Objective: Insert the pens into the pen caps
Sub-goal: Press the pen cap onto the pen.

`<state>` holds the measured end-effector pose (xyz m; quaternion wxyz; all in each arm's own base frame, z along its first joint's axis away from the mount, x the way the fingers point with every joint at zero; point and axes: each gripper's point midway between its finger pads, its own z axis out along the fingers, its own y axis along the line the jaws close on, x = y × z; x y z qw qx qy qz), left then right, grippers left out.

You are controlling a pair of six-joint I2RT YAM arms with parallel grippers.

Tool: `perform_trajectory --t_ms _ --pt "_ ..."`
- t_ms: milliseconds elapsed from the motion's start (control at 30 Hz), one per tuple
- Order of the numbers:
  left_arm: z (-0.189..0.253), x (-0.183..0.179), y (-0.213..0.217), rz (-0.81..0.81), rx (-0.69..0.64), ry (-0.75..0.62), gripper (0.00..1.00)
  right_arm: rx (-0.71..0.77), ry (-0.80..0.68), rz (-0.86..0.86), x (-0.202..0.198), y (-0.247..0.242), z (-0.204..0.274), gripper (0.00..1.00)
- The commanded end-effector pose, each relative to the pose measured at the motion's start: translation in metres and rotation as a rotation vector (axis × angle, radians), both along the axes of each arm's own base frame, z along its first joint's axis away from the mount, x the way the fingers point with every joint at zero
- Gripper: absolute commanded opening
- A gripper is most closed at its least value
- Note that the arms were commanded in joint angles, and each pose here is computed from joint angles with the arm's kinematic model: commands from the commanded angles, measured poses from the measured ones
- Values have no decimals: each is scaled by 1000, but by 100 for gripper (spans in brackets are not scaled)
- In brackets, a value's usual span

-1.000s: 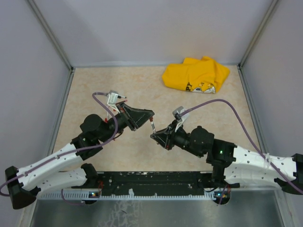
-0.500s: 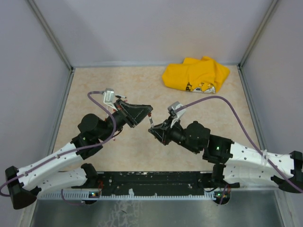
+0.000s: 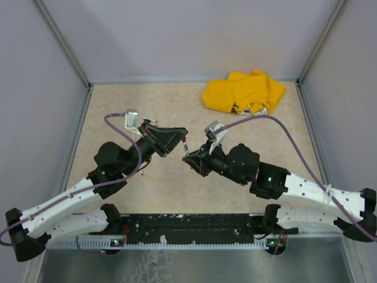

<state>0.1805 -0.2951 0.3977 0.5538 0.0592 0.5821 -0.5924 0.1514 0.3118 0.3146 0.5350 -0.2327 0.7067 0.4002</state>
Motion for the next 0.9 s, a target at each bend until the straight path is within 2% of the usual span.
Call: perform_trajectory --t_ms 0,300,500,600,800,867 --pt "-46 -38 -19 -203 154 79 7 321 -91 -177 31 -30 96 0" --pt "-46 -36 -13 -173 152 83 16 298 89 -67 2 -30 22 0" --pt "-46 -37 -12 -176 149 90 36 246 203 -16 -11 -24 -25 0" --pt "-45 -37 -10 -169 148 87 43 222 243 -11 -14 -22 -40 0" --pt "-49 -31 -4 -122 163 94 51 205 316 -118 -7 -39 -67 0" --pt "-61 -22 1 -61 195 139 52 168 342 -184 -2 -49 -78 0"
